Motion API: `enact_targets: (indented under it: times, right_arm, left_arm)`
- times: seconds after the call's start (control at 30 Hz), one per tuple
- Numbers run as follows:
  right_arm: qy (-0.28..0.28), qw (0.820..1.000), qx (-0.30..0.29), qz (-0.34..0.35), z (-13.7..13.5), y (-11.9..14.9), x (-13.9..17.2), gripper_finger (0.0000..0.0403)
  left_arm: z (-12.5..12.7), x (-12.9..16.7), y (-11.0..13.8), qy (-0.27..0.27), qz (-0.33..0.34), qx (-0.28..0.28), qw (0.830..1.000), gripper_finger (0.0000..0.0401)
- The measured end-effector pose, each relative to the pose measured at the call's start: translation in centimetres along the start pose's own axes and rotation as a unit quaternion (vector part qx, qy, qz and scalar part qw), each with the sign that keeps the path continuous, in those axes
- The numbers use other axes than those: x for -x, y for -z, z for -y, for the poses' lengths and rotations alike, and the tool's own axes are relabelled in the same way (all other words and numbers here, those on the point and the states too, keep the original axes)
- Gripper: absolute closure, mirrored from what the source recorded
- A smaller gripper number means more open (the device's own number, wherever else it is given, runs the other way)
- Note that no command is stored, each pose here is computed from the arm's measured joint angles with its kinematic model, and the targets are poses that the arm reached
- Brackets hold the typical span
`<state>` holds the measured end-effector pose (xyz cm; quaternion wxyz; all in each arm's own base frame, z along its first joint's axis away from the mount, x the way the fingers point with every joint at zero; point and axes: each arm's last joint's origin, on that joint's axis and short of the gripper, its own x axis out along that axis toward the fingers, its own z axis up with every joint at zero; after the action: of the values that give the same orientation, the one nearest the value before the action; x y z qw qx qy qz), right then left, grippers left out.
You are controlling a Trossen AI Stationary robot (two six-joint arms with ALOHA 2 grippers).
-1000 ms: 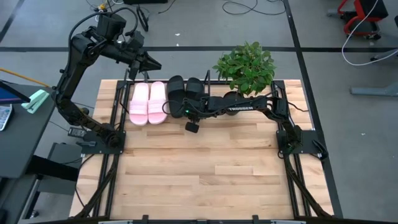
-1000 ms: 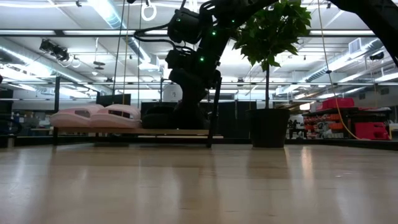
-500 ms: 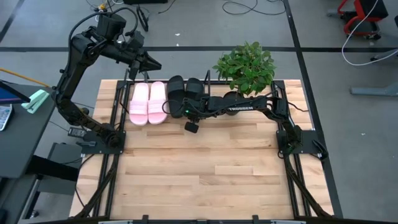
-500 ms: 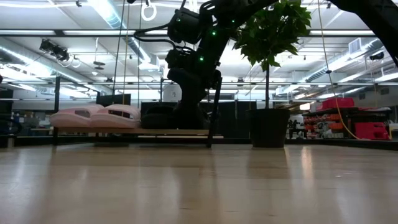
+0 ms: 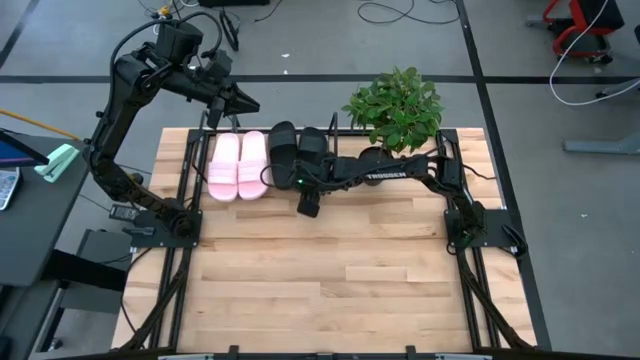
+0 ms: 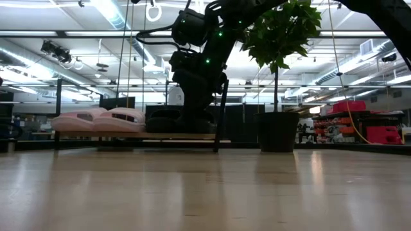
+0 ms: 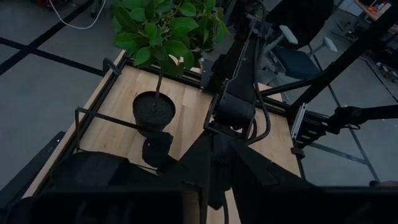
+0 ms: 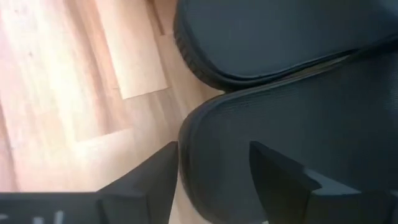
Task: Pick and place slides into the shelf
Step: Return to Home Position
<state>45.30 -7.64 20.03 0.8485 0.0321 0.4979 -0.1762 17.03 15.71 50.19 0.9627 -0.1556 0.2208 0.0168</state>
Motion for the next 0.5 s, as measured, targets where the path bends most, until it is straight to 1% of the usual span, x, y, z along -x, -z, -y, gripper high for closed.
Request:
enact_targets:
  times: [0.17, 0.37, 0.5]
  right_arm:
    - [0.006, 1.000, -0.005, 0.001, 0.46, -0.07, -0.07, 0.0192]
    - [0.005, 1.000, -0.003, 0.001, 0.52, -0.08, -0.06, 0.0192]
    - [0.000, 1.000, 0.003, 0.001, 0.42, -0.07, -0.03, 0.0196]
  left_arm:
    - [0.00, 0.00, 0.00, 0.000, 0.000, 0.000, 1.000, 0.0342]
    - [0.00, 0.00, 0.05, 0.000, -0.002, 0.002, 1.000, 0.0350]
    - [0.01, 0.00, 0.06, 0.000, -0.002, 0.002, 1.000, 0.0346]
